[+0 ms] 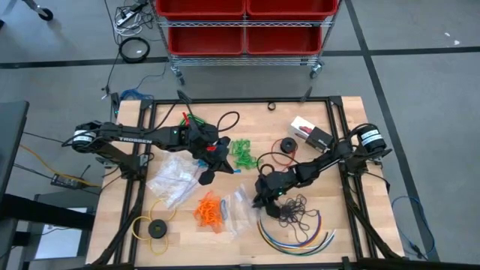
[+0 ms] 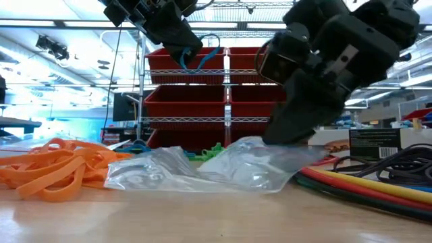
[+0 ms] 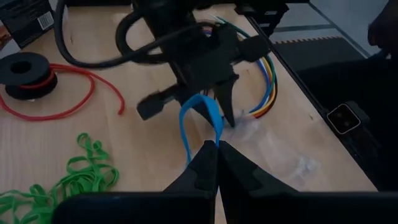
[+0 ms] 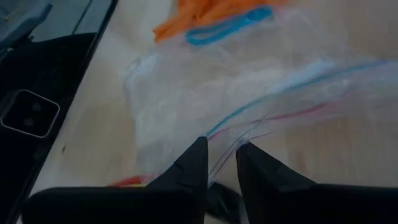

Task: Sort rubber bands
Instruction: Put the blue rubber band into the transparent zip bag

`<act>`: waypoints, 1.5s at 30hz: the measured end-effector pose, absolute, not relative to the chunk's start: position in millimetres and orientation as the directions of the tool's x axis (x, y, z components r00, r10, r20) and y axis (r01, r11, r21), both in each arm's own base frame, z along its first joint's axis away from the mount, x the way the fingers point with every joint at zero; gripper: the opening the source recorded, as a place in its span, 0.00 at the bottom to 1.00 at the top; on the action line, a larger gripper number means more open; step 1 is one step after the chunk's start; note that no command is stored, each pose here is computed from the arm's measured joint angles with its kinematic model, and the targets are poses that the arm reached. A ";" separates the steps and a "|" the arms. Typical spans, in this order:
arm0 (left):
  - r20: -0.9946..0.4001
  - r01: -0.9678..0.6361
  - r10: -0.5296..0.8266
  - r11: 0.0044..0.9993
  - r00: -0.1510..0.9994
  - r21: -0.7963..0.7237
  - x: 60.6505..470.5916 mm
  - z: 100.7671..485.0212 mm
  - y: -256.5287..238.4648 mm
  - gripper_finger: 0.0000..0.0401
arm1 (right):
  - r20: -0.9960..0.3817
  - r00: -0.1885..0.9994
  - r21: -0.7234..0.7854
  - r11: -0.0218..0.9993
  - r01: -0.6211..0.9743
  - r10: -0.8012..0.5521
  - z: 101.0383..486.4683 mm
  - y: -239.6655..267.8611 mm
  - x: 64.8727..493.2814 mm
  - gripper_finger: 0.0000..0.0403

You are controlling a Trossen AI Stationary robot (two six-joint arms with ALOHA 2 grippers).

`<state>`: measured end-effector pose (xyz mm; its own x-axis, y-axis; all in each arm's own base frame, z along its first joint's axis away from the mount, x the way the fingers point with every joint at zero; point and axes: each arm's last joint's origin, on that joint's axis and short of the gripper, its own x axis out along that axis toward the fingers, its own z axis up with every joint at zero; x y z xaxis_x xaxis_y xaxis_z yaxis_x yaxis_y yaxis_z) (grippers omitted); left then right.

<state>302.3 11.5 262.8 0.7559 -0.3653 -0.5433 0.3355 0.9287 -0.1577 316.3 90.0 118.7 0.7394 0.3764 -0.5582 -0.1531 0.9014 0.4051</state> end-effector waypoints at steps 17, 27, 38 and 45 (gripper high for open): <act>-0.532 0.331 -0.355 0.933 0.768 -0.145 303.4 264.1 11.9 0.03 | -0.545 0.750 0.378 0.908 -0.180 0.375 122.4 97.2 317.5 0.23; -0.516 0.333 -0.354 0.933 0.780 -0.137 304.5 265.8 11.9 0.03 | -0.576 0.737 0.389 0.912 -0.133 0.353 107.4 90.1 324.5 0.21; -0.537 0.317 -0.340 0.938 0.772 -0.139 303.4 263.9 12.3 0.03 | -0.593 0.718 0.358 0.918 -0.170 0.364 100.2 96.4 348.6 0.09; -0.542 0.289 -0.305 0.950 0.783 -0.117 303.9 264.0 13.4 0.03 | -0.602 0.720 0.336 0.927 -0.166 0.347 104.1 92.5 348.4 0.00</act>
<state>303.9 13.4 264.0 0.7834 -0.3048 -0.5416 0.2890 0.9502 -0.1167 348.4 92.5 104.1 0.7195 0.3471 -0.6015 -0.1664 0.9271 0.3359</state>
